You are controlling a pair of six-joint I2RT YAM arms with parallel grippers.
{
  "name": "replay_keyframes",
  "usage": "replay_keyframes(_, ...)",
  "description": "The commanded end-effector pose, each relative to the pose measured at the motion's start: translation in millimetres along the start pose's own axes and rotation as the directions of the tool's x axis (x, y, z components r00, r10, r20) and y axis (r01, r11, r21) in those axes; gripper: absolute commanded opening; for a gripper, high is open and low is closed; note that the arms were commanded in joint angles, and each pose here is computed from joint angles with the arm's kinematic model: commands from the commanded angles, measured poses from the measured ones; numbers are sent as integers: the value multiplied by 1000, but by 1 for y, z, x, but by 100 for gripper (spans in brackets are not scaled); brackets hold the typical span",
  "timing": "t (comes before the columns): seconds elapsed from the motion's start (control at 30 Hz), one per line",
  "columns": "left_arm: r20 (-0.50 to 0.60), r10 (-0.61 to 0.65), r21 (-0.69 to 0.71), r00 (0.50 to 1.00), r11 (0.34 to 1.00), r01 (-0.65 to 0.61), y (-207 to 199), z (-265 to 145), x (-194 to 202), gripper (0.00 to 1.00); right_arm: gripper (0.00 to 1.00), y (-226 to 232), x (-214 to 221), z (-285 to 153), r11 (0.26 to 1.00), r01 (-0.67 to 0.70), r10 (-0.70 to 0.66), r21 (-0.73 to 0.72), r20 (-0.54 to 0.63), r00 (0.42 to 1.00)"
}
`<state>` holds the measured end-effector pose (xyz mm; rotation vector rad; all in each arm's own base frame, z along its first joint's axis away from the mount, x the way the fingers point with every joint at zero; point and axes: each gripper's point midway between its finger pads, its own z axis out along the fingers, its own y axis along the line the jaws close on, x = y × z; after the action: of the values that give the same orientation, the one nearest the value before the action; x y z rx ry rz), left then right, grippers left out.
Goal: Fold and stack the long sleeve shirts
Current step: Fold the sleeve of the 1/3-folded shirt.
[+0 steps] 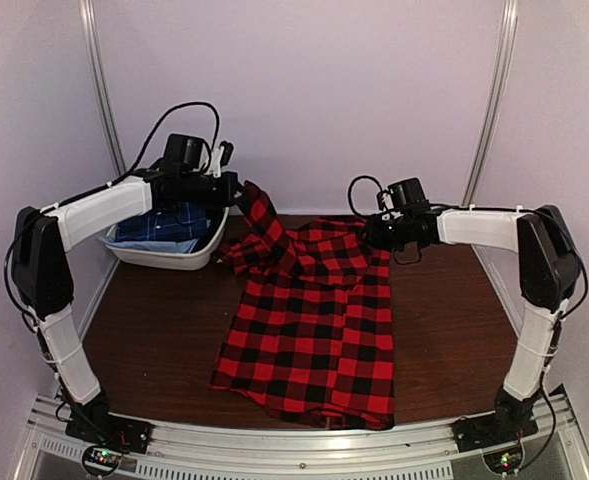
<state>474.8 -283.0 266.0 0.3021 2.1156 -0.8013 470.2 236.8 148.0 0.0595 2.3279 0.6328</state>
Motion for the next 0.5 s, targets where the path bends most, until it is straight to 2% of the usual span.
replay_keyframes(0.0, -6, 60, 74, 998, 995, -59, -36, -2, 10, 0, 36, -5, -18, 33, 998, 4, -4, -58, 7, 1000)
replay_keyframes(0.27, -103, 133, 188, 986, 976, -112, -97, 16, 62, 0, 26, -29, -20, 98, 999, -12, 9, -50, -53, 999)
replay_keyframes(0.47, -173, 175, 273, 969, 954, -123, -137, 28, 104, 0, 24, -51, -23, 139, 998, -35, 32, -45, -76, 997)
